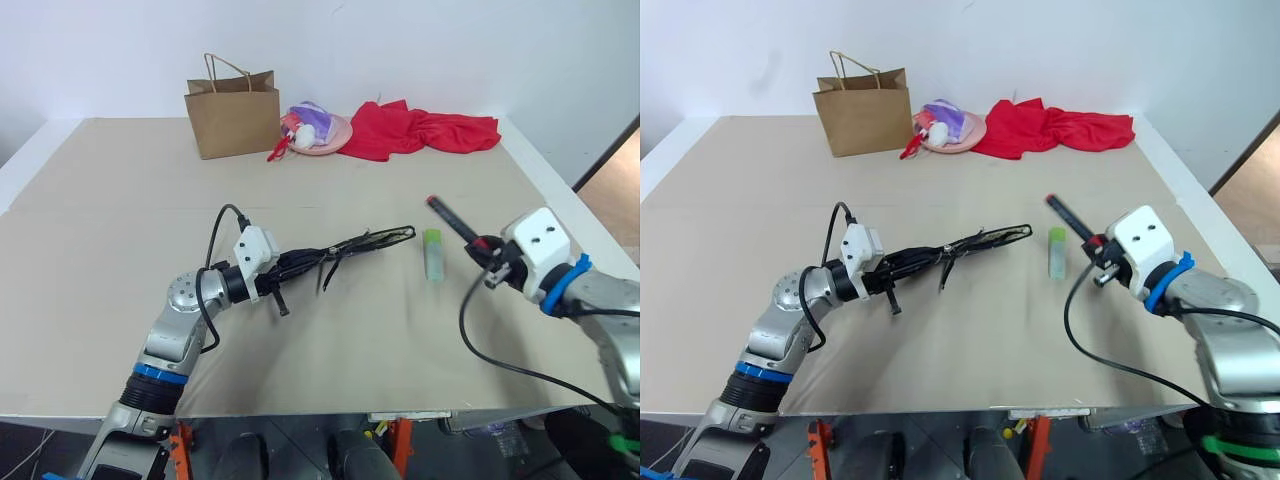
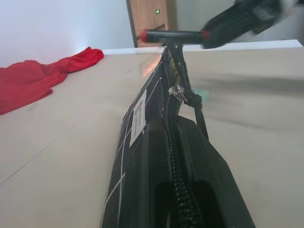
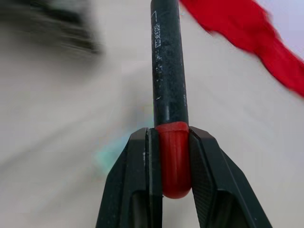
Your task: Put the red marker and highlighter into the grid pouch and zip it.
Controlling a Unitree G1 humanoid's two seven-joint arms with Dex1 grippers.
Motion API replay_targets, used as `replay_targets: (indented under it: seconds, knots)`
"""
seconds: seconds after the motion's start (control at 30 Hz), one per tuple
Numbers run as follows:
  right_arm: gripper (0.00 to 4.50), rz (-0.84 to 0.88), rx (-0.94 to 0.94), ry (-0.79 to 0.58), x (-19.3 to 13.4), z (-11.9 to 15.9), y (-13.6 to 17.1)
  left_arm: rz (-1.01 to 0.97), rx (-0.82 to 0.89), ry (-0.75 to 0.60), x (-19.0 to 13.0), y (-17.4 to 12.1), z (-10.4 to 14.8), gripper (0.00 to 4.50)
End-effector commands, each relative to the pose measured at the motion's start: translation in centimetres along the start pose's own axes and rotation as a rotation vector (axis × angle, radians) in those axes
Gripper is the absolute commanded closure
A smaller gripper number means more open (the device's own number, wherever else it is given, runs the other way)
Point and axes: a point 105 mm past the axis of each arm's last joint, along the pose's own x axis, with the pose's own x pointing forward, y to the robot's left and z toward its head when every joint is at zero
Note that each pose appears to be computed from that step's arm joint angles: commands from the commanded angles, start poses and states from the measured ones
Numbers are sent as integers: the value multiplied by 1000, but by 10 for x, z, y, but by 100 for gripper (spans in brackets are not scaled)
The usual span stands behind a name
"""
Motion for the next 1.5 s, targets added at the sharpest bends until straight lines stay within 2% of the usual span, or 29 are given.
replay_targets:
  seconds: [0.03, 0.2, 0.4, 1.0, 1.27, 1.5]
  knots:
    - [400, 52, -144, 8, -11, 6, -5, -11, 34, -42, 3, 1, 13, 450]
    - [400, 102, -225, -12, -17, 21, -9, -17, 31, -45, 4, -1, 13, 450]
    - [400, 52, -235, -42, -22, 30, -30, -21, 30, -44, 3, -3, 12, 450]
    - [400, 148, -359, -94, -39, 72, -30, -29, 30, -38, 1, -5, 11, 450]
    - [400, 250, -400, -67, -21, 64, -2, -33, 31, -38, 2, -6, 11, 450]
    - [400, 274, -422, -23, -11, 52, 1, -35, 34, -38, 3, -7, 12, 450]
